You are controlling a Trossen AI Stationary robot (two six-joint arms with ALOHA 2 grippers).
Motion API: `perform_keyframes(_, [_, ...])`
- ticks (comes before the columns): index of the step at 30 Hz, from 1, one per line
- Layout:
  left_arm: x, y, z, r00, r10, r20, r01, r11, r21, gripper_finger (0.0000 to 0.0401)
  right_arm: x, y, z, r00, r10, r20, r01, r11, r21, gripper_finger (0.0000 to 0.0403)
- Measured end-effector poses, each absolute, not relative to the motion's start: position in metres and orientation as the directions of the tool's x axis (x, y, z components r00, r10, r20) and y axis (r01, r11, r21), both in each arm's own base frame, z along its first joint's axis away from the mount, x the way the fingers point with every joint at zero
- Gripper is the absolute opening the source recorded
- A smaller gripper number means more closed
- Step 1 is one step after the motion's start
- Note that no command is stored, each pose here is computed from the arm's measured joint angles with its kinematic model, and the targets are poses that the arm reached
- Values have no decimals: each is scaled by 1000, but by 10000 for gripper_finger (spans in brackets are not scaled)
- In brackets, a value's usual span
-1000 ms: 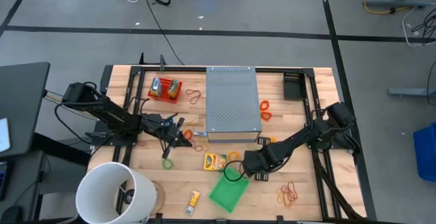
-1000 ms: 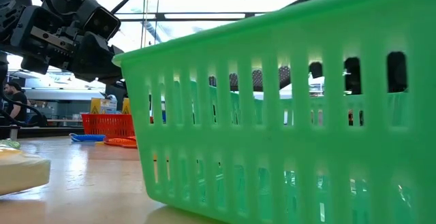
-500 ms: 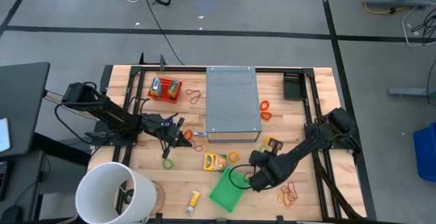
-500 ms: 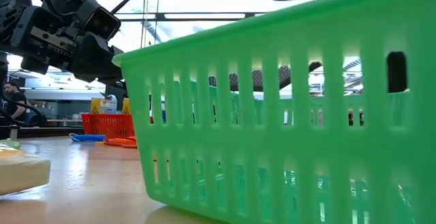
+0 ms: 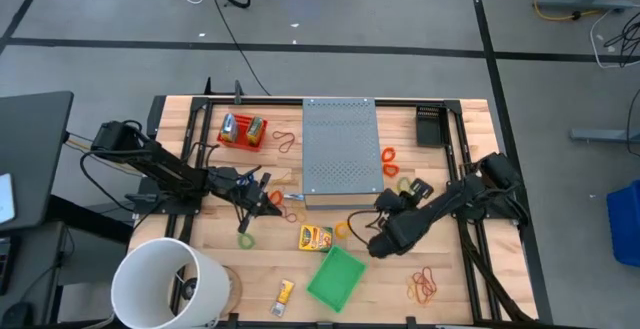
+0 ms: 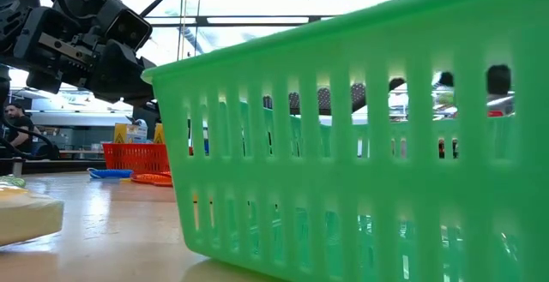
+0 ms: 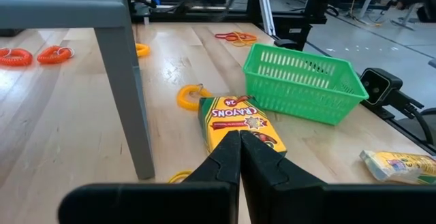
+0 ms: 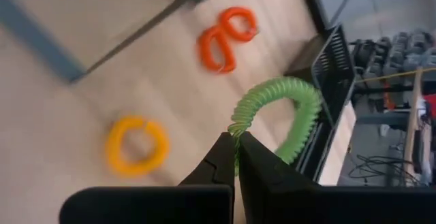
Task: Pick & Place Office Desk Supplies
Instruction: Put the green spring keychain into the black basket
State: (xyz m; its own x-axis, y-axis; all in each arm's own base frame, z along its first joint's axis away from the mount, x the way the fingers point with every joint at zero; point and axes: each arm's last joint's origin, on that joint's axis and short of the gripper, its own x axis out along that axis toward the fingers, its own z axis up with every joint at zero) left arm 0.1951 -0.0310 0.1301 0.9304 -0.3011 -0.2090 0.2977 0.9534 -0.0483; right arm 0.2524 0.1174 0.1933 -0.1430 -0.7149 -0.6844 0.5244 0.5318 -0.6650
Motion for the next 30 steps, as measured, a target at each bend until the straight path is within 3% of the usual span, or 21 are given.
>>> perform_keyframes(5, [195, -31, 130, 928, -306, -212, 303, 952, -49, 8, 254, 100, 196, -131, -749, -649, 536, 497, -683, 4])
perform_keyframes(12, [195, -31, 129, 927, -308, -215, 305, 951, -51, 8, 253, 101, 224, -24, -708, -706, 594, 558, -579, 4])
perform_keyframes(20, [195, -31, 129, 925, -308, -223, 305, 951, -52, 8, 253, 132, 251, 308, -534, -787, 541, 779, -316, 4])
perform_keyframes(30, [195, -31, 130, 927, -312, -206, 309, 950, -50, 8, 281, 166, 270, 682, -328, -654, 317, 938, -139, 1])
